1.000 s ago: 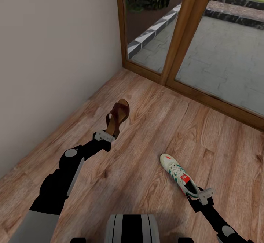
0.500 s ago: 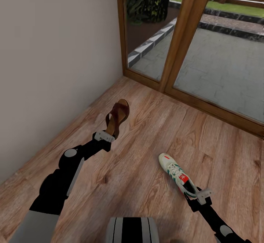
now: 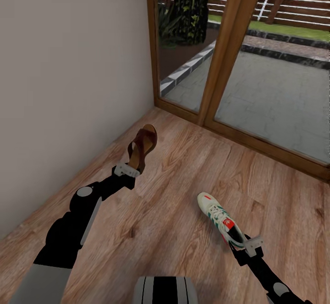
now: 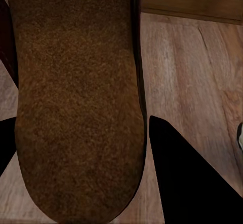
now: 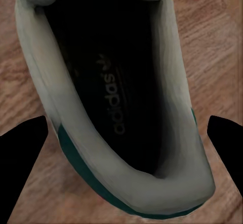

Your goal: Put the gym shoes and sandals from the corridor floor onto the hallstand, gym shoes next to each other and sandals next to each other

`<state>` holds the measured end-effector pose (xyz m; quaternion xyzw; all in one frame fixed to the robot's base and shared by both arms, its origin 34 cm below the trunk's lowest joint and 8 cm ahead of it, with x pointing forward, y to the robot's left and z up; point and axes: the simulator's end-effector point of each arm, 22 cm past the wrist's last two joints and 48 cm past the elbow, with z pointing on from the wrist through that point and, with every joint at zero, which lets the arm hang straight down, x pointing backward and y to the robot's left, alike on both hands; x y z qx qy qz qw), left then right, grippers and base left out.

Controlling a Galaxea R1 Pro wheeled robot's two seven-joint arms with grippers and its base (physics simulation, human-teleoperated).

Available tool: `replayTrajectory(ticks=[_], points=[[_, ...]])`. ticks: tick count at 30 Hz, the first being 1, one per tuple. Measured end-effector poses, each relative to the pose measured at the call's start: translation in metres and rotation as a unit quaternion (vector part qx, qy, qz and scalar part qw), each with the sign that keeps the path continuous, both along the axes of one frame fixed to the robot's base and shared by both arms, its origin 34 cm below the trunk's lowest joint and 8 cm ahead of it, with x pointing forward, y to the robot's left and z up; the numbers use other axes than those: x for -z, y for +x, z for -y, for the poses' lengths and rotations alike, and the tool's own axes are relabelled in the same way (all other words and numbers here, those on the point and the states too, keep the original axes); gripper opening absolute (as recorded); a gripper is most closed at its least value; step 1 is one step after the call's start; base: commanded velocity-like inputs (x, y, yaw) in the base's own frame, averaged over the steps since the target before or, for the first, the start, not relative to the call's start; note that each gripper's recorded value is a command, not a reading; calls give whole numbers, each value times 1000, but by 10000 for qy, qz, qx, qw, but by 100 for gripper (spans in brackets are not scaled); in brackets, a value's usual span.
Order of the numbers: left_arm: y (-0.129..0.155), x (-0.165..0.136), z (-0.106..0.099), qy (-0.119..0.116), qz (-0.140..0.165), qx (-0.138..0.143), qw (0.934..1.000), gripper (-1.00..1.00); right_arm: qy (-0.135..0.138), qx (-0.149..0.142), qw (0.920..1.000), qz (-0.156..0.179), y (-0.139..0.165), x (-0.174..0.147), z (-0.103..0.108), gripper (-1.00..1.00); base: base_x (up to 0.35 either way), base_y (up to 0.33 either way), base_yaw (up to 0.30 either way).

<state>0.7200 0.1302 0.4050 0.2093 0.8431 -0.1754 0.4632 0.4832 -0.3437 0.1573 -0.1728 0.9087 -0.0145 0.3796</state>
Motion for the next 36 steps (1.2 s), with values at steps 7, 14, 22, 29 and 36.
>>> replayTrajectory(ticks=[7, 14, 22, 29, 36], points=[[1, -15, -10, 119, 131, -159, 9997, -100, -7, 3, 9998, 179, 12, -16, 0, -100, 0, 0, 0], [-38, 15, -60, 466, -63, -982, 9941, -100, -115, 98, 9998, 115, 2, -20, 13, -100, 0, 0, 0], [-94, 62, -114, 752, -21, -1755, 9816, -100, -26, 783, 9968, 188, -23, -20, 38, -100, 0, 0, 0], [-111, 67, -122, 806, -8, -1896, 9785, -100, 133, 1030, 9932, 526, -21, -34, 32, -100, 0, 0, 0], [-109, 51, -124, 791, 118, -1939, 9777, -100, 349, 1041, 9913, 730, -10, -46, 6, -100, 0, 0, 0]])
